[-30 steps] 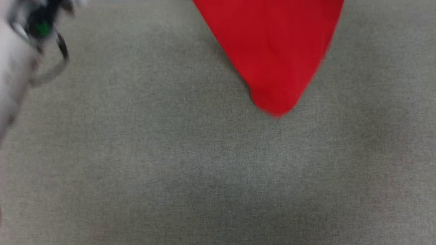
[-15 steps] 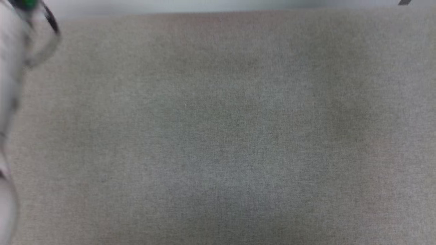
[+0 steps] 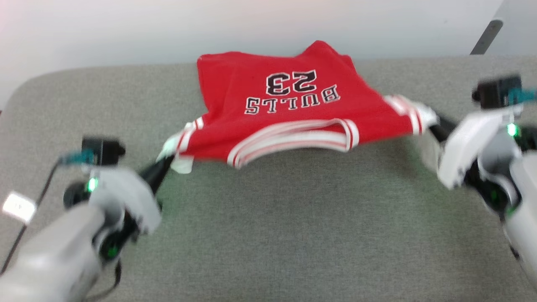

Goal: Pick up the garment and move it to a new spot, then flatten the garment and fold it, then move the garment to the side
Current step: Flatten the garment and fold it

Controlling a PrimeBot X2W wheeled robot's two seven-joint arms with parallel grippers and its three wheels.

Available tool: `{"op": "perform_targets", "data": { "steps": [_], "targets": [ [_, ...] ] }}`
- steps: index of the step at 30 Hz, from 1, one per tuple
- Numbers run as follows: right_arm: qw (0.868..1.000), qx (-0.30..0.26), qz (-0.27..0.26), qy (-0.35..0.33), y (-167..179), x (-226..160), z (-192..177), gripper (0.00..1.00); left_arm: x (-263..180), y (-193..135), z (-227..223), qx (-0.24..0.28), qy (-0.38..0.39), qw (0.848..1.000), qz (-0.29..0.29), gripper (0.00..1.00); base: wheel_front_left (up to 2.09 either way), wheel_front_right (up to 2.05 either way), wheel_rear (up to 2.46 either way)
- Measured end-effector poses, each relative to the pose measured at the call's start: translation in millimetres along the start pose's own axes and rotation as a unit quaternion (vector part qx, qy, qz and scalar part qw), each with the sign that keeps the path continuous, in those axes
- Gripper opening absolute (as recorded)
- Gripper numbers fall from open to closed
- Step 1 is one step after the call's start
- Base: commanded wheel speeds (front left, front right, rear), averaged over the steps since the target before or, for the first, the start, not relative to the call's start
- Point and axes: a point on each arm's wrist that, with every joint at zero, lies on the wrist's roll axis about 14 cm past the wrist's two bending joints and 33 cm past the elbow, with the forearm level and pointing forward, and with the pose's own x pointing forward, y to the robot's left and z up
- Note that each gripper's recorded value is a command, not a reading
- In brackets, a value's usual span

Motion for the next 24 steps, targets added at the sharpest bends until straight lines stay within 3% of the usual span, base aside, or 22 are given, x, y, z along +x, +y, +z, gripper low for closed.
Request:
{"op": "perform_targets", "data": {
  "steps": [10, 14, 24],
  "targets": [
    [0.993, 0.026, 0.023, 0.111, 6, -81, -77, 0.00, -62, -9, -77, 0.003, 0.094, 0.995, -0.043, 0.00, 0.00, 0.00, 0.00],
    [0.983, 0.016, 0.027, 0.178, 15, -109, -114, 0.00, -83, -9, -97, 0.007, 0.131, 0.990, -0.049, 0.00, 0.00, 0.00, 0.00],
    [0.966, 0.003, 0.036, 0.258, 38, -149, -138, 0.00, -126, -18, -120, -0.002, 0.189, 0.981, -0.044, 0.00, 0.00, 0.00, 0.00]
  ]
}}
